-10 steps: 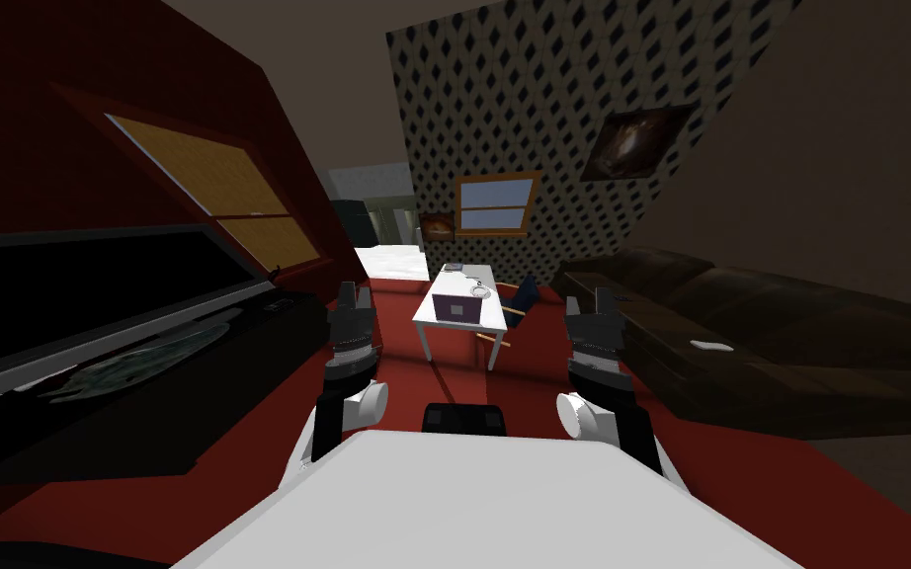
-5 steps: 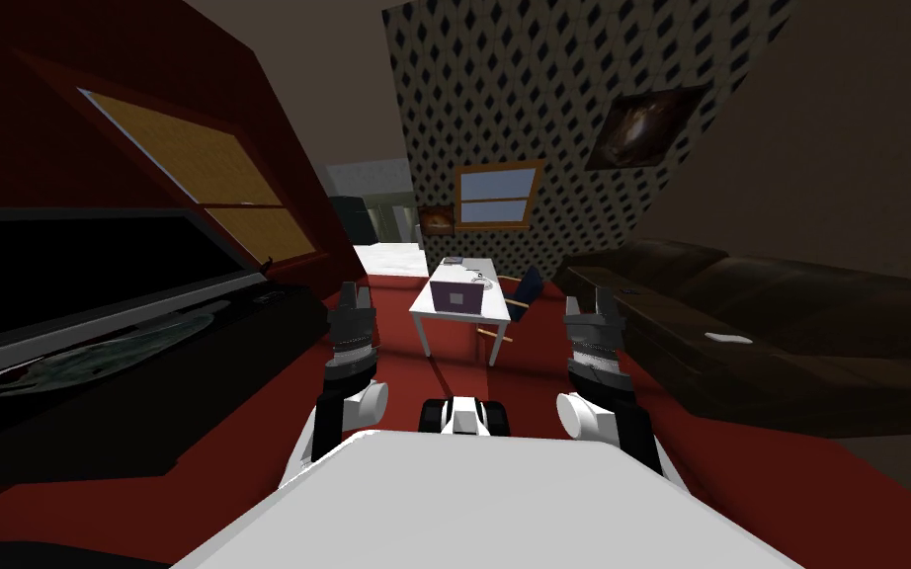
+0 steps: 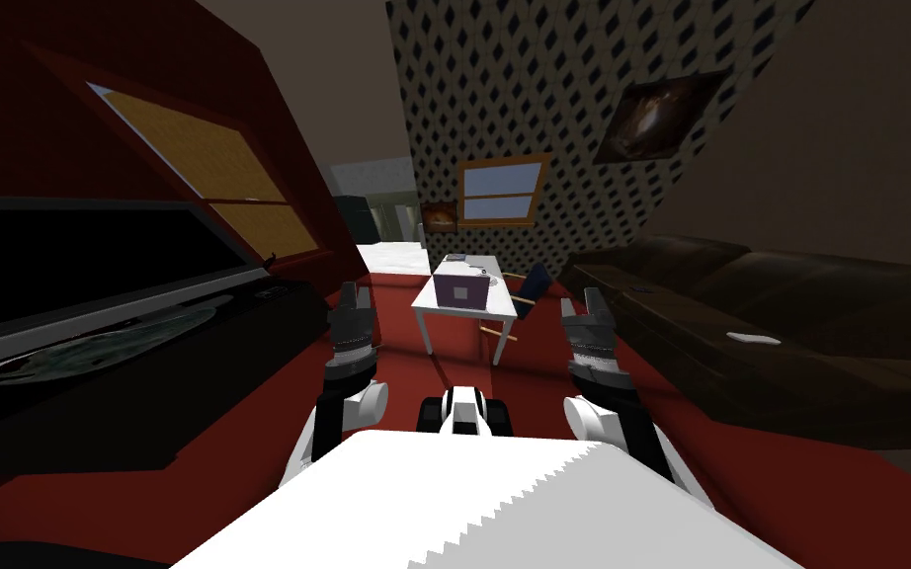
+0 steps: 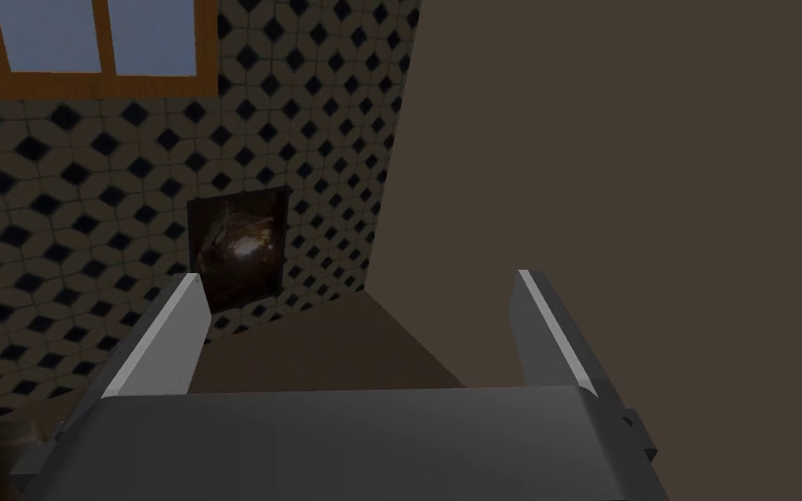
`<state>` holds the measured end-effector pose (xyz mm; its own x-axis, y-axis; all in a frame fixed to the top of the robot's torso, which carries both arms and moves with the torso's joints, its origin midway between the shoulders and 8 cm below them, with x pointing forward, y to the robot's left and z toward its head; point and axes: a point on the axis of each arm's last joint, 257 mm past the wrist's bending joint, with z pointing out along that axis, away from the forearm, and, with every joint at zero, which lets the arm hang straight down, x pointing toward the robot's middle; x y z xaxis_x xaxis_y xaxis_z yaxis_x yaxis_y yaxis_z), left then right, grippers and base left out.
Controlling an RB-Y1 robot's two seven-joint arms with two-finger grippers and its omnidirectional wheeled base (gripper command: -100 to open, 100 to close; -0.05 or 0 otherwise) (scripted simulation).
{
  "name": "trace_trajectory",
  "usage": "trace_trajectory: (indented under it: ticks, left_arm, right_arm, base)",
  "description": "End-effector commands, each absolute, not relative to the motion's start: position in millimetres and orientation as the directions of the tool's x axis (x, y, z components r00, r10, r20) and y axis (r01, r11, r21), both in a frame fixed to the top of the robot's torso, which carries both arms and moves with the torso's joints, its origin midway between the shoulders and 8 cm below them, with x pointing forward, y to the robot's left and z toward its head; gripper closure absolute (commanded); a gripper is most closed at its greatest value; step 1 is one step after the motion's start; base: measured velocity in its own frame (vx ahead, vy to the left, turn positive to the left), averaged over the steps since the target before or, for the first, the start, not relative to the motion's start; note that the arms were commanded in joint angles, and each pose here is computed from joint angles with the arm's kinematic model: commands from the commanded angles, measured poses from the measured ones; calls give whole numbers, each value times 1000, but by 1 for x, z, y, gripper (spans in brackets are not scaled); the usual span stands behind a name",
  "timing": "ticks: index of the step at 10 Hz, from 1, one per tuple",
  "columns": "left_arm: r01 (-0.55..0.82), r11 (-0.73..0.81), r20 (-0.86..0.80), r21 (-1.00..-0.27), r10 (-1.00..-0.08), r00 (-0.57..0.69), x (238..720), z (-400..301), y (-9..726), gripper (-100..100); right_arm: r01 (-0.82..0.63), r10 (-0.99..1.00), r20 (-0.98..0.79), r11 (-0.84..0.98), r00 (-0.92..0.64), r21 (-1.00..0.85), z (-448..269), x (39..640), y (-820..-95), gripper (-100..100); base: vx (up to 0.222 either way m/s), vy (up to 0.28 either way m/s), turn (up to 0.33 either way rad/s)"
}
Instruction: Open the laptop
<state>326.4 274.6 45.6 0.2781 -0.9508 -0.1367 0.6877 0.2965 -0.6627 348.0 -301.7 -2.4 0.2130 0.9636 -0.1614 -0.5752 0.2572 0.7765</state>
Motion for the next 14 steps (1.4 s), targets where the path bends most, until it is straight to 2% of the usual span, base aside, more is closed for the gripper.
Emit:
trace_trajectory:
  ticks: [1,7,14]
  left_arm:
    - [688,296,-137,-663,-951,278,326,46,275,0]
    - [688,296,-137,-663,-951,278,326,46,275,0]
    - [688,296,-137,-663,-951,278,326,46,275,0]
  right_arm:
    - [-524,930,-292,368,224,768,-12,355,-298,-100]
    - [-384,789,-555,614,265,690,-41,368,-303,-100]
    - [-231,585,-760,811,284,538,-69,377,-317,-100]
  base:
    - [35,85,65]
    - [42,111,71]
    - [44,107,67]
